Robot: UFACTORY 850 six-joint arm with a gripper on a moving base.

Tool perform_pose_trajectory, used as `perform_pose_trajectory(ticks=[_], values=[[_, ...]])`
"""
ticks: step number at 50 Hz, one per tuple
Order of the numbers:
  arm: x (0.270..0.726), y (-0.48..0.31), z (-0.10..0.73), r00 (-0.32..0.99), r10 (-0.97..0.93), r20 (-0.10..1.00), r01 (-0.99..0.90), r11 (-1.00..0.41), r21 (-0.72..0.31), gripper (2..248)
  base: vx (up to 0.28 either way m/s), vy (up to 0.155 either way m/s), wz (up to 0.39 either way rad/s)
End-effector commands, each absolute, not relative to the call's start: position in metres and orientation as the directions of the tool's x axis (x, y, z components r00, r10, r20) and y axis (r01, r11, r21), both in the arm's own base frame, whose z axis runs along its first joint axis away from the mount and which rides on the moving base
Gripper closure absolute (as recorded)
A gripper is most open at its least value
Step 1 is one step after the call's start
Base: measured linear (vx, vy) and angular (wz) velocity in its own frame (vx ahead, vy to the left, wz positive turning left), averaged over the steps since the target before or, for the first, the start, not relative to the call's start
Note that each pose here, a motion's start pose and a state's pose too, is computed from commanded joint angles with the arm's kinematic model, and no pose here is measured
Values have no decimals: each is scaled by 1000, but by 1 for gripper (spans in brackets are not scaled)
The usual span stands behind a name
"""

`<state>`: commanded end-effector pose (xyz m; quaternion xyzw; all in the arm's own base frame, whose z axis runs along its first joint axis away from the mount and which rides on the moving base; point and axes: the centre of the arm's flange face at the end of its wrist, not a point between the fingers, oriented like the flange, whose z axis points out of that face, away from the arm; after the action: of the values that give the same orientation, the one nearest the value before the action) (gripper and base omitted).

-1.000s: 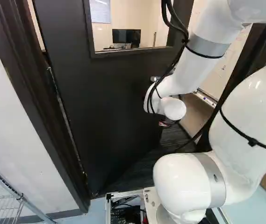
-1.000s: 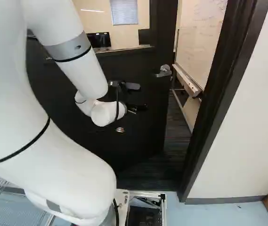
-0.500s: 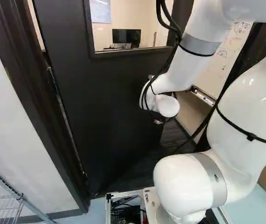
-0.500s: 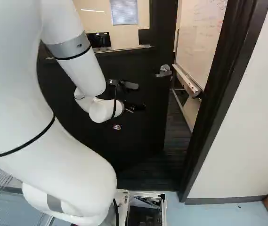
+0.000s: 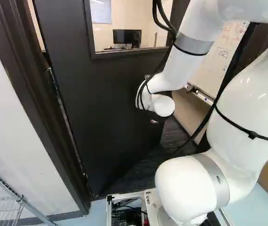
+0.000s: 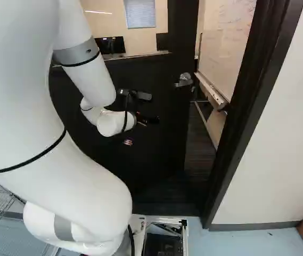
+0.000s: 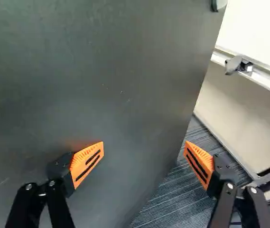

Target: Open the door and move inside

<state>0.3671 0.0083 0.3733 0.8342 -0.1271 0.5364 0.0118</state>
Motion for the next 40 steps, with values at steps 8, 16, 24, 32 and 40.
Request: perform_pose_trajectory(ticks=[8, 16, 24, 32, 40], values=[[376, 19, 373, 397, -189, 898, -199, -973, -117, 3, 0, 0, 0], [386, 30, 374, 401, -179, 898, -175, -978, -117, 3, 0, 0, 0], [397, 40, 374, 403, -170, 899, -152, -981, -117, 3, 0, 0, 0], [408, 51, 374, 405, -161, 900, -130, -985, -117, 3, 0, 0, 0], [419, 62, 373, 407, -145, 902, -100, -988, -114, 3, 0, 0, 0]])
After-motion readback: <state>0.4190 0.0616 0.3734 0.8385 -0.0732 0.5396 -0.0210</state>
